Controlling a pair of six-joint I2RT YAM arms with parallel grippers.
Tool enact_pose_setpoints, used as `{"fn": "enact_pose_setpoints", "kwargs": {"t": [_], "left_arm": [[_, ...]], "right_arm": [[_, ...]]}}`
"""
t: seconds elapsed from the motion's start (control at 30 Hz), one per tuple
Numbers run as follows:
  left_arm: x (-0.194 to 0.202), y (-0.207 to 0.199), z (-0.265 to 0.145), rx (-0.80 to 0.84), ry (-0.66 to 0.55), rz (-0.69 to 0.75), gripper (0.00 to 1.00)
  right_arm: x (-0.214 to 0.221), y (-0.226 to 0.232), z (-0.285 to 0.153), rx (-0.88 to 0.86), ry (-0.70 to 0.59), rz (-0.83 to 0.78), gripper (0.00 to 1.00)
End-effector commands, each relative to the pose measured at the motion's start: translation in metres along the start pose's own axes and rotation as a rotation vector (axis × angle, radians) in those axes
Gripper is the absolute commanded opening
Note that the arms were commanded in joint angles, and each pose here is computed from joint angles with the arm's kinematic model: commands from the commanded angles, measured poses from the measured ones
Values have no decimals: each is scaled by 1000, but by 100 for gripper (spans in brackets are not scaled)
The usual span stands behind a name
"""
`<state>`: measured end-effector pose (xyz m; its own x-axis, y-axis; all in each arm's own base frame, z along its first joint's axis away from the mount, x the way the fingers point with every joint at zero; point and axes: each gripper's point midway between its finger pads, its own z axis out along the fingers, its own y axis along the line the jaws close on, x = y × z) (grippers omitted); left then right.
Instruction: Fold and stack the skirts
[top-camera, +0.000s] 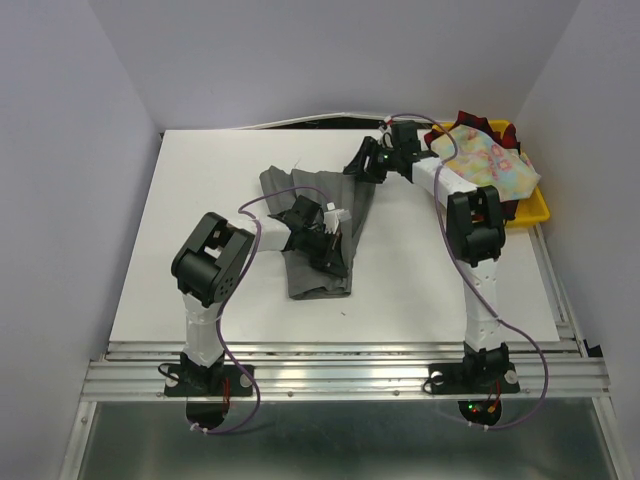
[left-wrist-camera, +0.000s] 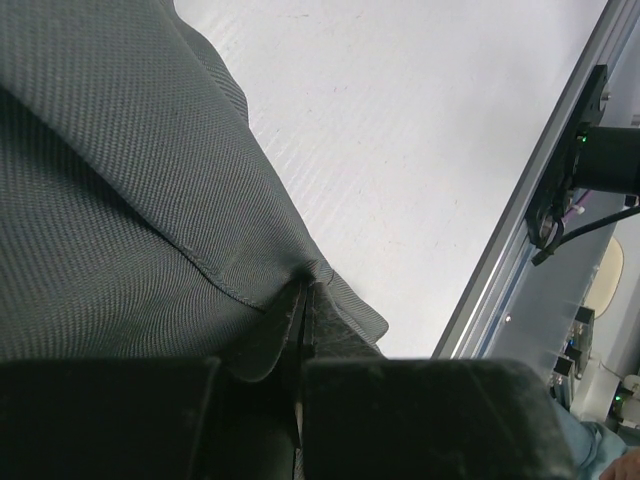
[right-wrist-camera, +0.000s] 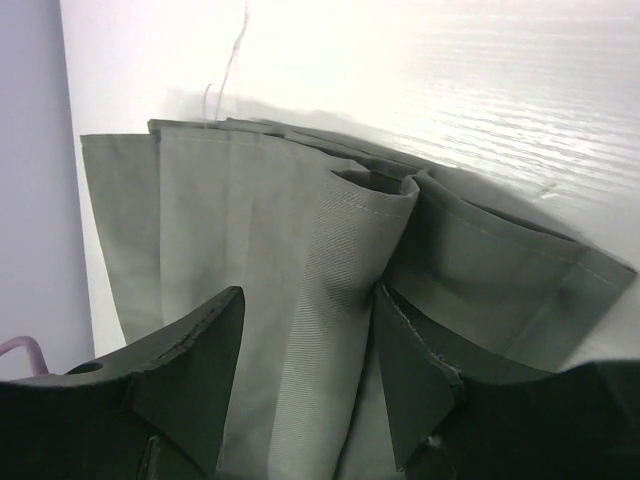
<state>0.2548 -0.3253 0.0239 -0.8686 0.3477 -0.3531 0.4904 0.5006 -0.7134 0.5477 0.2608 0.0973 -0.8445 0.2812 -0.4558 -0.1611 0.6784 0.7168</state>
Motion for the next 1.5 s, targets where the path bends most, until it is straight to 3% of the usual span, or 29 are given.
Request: {"fn": "enact_pose_setpoints", "kwargs": {"t": [0.0,0.33,0.47,0.53,0.57,0.7,0.8,1.13,1.33,1.47], "left_arm": [[35,45,9,-154,72,-26,9],[36,46,11,-146,78,-29,9],[35,46,11,-143,78,-30,9],[35,46,11,-142,78,-26,9],[36,46,11,-143,79,-29,9],[35,46,11,-144,74,-28,9],[36,46,11,-148,73,-27,8],[36,45,10,-158,57,-19,3],[37,45,12,-168,59,-17,2],[36,44,13,-172,61,-8,2]], "right_arm": [[-20,24,5,-65,-67,-43,59],[-12,6,35,65,-43,-63,66],[7,13,46,84,-7,-88,66],[8,17,47,62,2,-89,61],[7,20,47,49,0,-89,58],[-3,37,41,1,-27,-110,17],[-17,60,27,-38,-63,-157,1],[-53,108,-44,-7,-225,-257,1],[-59,66,-79,138,-306,-235,1],[-48,9,-65,229,-261,-211,1]]}}
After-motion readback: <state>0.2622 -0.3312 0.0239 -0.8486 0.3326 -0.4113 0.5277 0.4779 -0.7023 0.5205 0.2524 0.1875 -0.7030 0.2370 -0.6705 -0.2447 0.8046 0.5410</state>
